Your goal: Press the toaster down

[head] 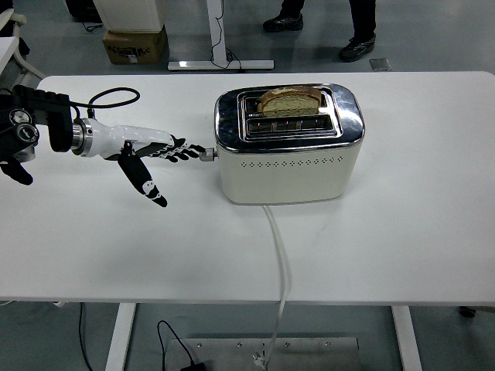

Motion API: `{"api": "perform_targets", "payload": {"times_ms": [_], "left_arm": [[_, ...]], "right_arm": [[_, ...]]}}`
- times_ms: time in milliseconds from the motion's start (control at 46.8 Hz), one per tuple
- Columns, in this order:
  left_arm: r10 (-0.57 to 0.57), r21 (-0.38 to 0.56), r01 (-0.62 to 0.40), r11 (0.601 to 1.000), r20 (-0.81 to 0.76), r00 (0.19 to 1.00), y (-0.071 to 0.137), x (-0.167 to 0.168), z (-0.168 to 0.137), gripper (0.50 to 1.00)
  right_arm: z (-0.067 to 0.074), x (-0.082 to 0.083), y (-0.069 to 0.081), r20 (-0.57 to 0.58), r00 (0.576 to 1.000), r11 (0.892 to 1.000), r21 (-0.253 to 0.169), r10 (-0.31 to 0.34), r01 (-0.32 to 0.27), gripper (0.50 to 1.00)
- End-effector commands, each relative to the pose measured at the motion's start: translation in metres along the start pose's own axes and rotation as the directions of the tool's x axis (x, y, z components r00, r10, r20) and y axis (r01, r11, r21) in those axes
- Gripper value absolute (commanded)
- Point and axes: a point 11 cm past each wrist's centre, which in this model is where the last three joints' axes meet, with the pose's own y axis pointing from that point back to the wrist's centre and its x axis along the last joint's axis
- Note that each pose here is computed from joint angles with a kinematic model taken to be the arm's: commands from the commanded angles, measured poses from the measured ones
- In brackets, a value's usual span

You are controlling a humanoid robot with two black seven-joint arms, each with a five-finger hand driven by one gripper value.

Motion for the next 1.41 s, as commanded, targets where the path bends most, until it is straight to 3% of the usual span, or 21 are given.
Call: {"api": "perform_targets", "payload": {"times_ms": [0,1090,1389], "left_arm": [[-0.004,-0.001,0.004,1.000,-0.003,1.000,-0.002,-0.002,0.000,1.000],[-0.027,0.024,0.028,0.999,-0.060,0.998,-0.014,-0.019,-0.023,1.000],[-0.022,0.040,0.025,0.999,-0.076,0.997,-0.009,-0.021,-0.033,1.000]], "right_arm": [[0.000,0.000,0.000,0.001,1.000,1.000,0.000,0.000,0.000,0.998],[0.000,0.000,0.000,0.000,1.000,1.000,0.000,0.000,0.000,0.998],[0.000,0.000,0.000,0.000,1.000,1.000,0.000,0.000,0.000,1.000]]}}
